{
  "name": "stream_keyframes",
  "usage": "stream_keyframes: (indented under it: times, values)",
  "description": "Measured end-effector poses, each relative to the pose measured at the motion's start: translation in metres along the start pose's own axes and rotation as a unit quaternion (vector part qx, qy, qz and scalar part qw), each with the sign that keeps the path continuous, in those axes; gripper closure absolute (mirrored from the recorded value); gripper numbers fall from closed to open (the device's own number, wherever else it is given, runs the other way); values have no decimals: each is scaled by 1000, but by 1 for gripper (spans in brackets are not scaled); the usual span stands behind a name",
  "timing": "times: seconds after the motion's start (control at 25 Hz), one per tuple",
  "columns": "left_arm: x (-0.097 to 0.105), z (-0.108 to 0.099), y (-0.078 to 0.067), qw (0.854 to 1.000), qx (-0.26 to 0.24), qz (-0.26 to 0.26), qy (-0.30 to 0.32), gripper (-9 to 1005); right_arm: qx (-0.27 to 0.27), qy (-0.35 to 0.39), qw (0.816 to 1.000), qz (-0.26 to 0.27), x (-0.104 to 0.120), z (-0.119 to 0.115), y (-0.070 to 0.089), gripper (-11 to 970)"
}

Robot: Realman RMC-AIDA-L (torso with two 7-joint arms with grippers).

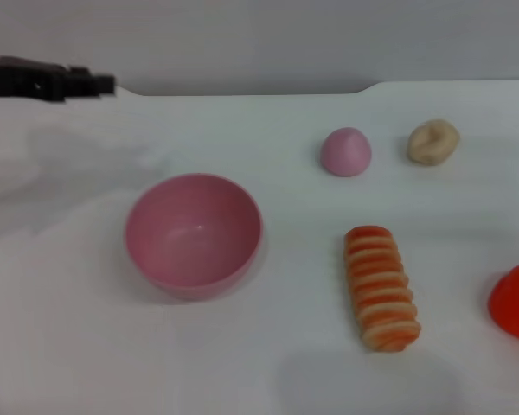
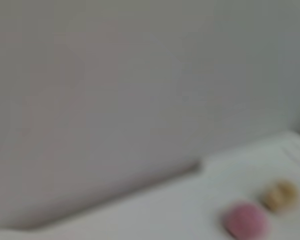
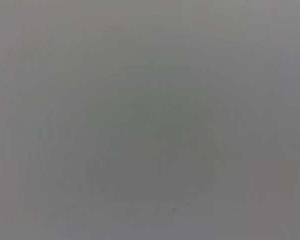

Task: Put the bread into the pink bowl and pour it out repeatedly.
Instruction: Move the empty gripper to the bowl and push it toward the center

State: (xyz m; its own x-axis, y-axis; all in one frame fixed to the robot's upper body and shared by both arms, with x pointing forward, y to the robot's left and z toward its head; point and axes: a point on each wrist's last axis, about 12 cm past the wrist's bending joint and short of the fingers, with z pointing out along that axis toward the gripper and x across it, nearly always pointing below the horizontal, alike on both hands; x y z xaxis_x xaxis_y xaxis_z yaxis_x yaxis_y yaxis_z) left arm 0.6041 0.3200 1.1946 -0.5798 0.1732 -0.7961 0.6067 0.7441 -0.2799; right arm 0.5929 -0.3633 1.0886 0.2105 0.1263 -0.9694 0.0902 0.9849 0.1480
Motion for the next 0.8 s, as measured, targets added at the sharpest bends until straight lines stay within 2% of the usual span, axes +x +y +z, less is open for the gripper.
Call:
stream_keyframes:
  times: [0.16, 0.32, 0.68, 0.8]
  values:
    - [-12, -5, -11, 997, 35, 9, 67, 428, -1, 1, 1000, -1, -1, 3, 1, 263]
    - [-16, -7, -16, 993, 22, 7, 120, 423, 0, 3, 1000, -2, -1, 3, 1, 263]
    - [-3, 22, -32, 989, -1, 14, 148, 411, 1, 6, 1000, -2, 1, 1, 0, 263]
    - [0, 31, -36, 990, -5, 10, 140, 294, 2, 8, 1000, -2, 2, -1, -1, 263]
